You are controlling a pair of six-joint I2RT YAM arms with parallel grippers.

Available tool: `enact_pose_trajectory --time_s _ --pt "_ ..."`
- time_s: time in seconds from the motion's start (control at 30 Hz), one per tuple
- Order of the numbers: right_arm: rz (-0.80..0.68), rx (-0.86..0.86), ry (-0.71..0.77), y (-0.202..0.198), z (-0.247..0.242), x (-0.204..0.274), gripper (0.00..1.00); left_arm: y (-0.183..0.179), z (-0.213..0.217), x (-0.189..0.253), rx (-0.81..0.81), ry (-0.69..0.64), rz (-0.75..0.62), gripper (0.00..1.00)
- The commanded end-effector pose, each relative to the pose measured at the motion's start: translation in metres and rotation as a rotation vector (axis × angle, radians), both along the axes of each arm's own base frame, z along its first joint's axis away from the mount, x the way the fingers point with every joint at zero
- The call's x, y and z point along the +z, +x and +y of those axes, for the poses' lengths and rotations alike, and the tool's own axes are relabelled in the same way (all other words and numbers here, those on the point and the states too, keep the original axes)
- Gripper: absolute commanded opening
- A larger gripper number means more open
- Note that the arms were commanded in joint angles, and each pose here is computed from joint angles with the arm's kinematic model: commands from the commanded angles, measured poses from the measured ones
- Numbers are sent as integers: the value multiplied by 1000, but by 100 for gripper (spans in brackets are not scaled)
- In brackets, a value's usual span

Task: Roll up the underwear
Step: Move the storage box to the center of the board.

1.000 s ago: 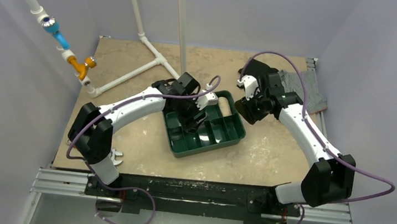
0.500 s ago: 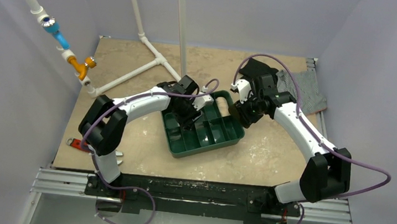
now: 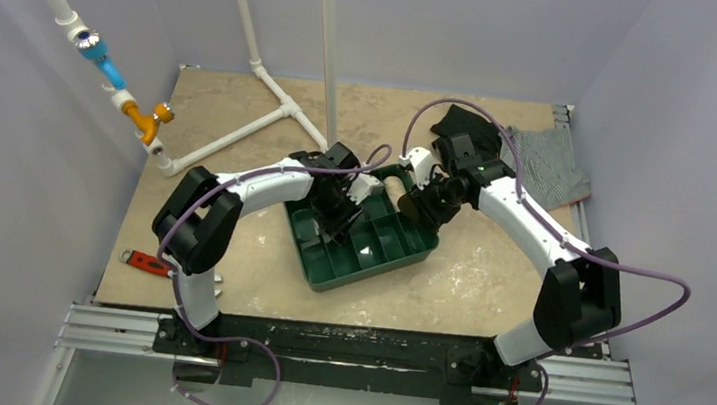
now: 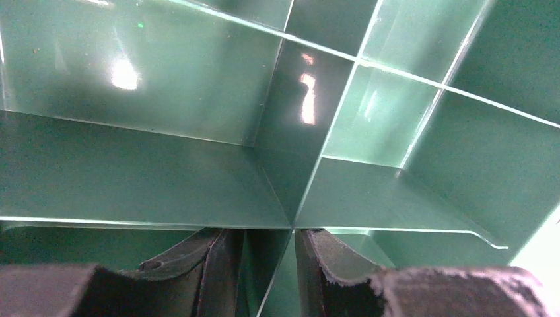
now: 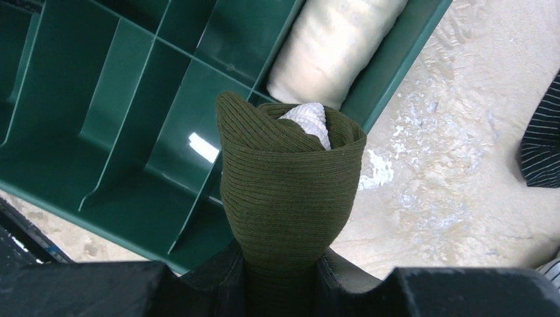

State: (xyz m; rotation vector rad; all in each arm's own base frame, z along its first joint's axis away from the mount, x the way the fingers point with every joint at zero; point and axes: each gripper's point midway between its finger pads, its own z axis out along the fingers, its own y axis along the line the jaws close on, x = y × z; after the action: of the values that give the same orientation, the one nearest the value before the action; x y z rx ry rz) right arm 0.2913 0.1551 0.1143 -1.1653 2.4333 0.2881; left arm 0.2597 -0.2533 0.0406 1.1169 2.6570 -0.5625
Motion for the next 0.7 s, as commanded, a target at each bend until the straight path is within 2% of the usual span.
enact_pose_trajectory --time_s 0.0,0.33,0.67 --pt "-69 -20 1 20 5 23 0 -13 -9 -5 105 -34 131 31" --pt "-85 -45 -57 29 -2 29 0 -6 -31 -10 211 -83 214 31" --pt "-129 -120 -179 48 -19 16 0 -3 -44 -16 232 -128 249 31"
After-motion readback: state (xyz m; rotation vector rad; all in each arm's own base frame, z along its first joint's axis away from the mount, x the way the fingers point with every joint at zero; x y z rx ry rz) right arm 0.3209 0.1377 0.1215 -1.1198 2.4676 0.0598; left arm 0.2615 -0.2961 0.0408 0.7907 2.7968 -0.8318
